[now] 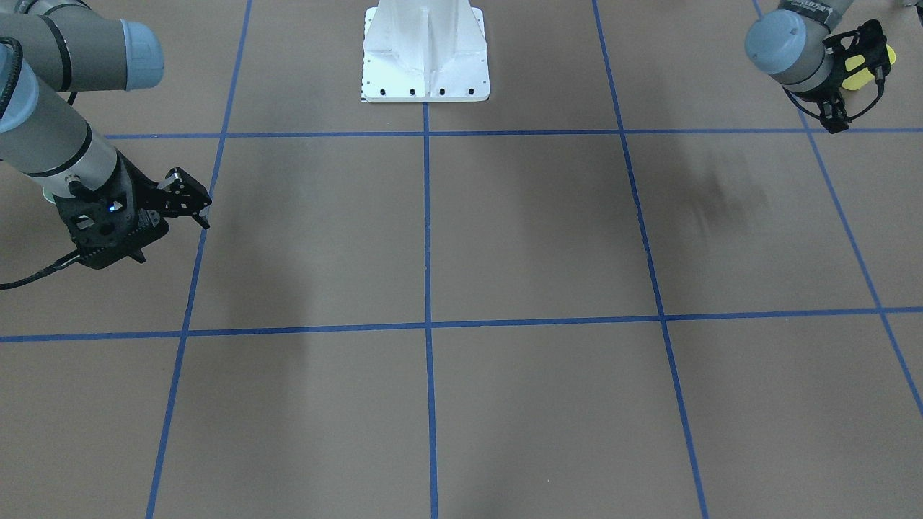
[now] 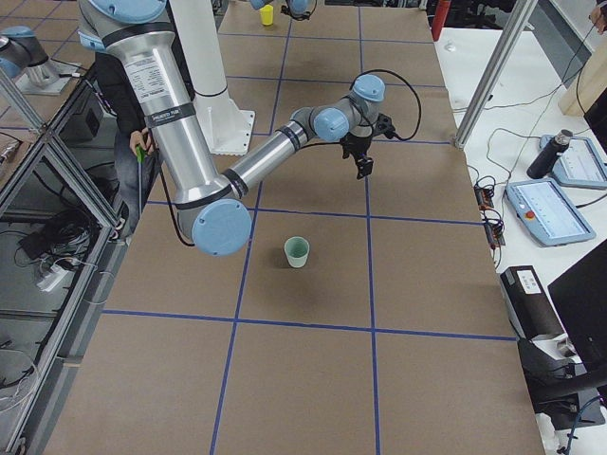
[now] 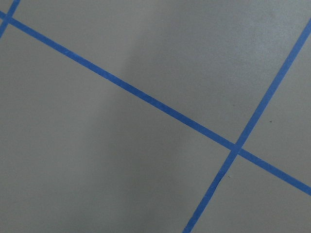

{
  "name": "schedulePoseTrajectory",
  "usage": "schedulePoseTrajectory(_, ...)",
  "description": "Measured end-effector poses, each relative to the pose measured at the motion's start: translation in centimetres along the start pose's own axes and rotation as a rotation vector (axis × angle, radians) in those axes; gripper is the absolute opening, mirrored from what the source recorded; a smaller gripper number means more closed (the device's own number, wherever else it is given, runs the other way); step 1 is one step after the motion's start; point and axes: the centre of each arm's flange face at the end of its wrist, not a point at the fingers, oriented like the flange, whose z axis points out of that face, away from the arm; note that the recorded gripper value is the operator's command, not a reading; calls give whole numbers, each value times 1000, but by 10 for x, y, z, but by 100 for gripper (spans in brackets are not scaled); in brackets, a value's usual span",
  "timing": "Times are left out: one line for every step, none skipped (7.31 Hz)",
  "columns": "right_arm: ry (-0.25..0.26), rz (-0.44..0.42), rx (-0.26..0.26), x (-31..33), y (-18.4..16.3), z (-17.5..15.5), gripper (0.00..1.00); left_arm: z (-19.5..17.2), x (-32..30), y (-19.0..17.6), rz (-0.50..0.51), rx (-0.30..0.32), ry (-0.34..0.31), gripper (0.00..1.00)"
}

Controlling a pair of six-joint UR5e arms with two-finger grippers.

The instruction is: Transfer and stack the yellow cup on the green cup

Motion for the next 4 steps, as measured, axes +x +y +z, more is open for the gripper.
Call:
schedulePoseTrajectory(0,-1,-1,-1,0,1,99,-6,-3,14,-42,18,-23,100)
schedulePoseTrajectory(-1,-2,-2,-1,0,1,99,-5,-10,28,-50,35,-47,100)
schedulePoseTrajectory(0,-2,-3,-1,1,1,99,4,-15,37,-65,61,-76,100)
schedulePoseTrajectory(1,-3,-2,-1,1,1,99,19,-19,42,-99,95,-114,100)
